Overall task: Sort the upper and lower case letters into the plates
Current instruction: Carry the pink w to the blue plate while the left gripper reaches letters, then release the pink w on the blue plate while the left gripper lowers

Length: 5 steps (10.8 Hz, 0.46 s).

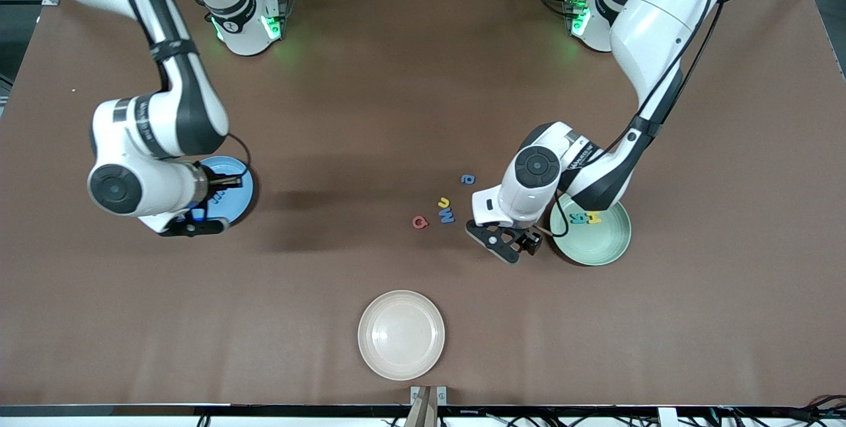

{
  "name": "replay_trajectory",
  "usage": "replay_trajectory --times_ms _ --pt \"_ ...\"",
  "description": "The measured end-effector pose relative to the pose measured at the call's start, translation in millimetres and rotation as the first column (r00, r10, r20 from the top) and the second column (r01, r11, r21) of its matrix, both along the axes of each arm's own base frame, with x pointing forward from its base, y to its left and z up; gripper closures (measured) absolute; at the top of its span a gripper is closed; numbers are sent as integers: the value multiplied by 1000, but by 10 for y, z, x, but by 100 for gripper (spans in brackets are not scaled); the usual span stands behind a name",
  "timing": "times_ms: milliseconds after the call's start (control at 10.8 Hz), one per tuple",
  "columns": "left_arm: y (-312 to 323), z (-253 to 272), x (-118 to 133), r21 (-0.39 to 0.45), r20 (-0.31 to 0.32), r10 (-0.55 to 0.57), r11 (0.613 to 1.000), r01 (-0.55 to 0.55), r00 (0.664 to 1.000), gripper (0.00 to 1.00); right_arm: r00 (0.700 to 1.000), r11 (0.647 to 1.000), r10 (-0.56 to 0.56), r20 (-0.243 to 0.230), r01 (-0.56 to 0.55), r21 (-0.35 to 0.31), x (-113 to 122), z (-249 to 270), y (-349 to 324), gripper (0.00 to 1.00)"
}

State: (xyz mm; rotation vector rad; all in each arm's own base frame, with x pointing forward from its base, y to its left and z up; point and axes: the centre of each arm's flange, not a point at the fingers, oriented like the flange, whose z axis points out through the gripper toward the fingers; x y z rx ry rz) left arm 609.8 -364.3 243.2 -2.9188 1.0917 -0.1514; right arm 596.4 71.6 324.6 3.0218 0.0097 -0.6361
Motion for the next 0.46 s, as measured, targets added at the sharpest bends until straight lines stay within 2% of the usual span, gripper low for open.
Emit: replay_trajectory --times_ms 185,463 --pt "-215 -91 -95 -41 18 10 999 -9 1000 0 999 999 -33 -18 33 -10 -80 -306 -219 62" --pt "-606 -366 -313 -106 42 91 991 -86 995 0 998 999 -47 -32 47 -19 -337 -816 -329 62"
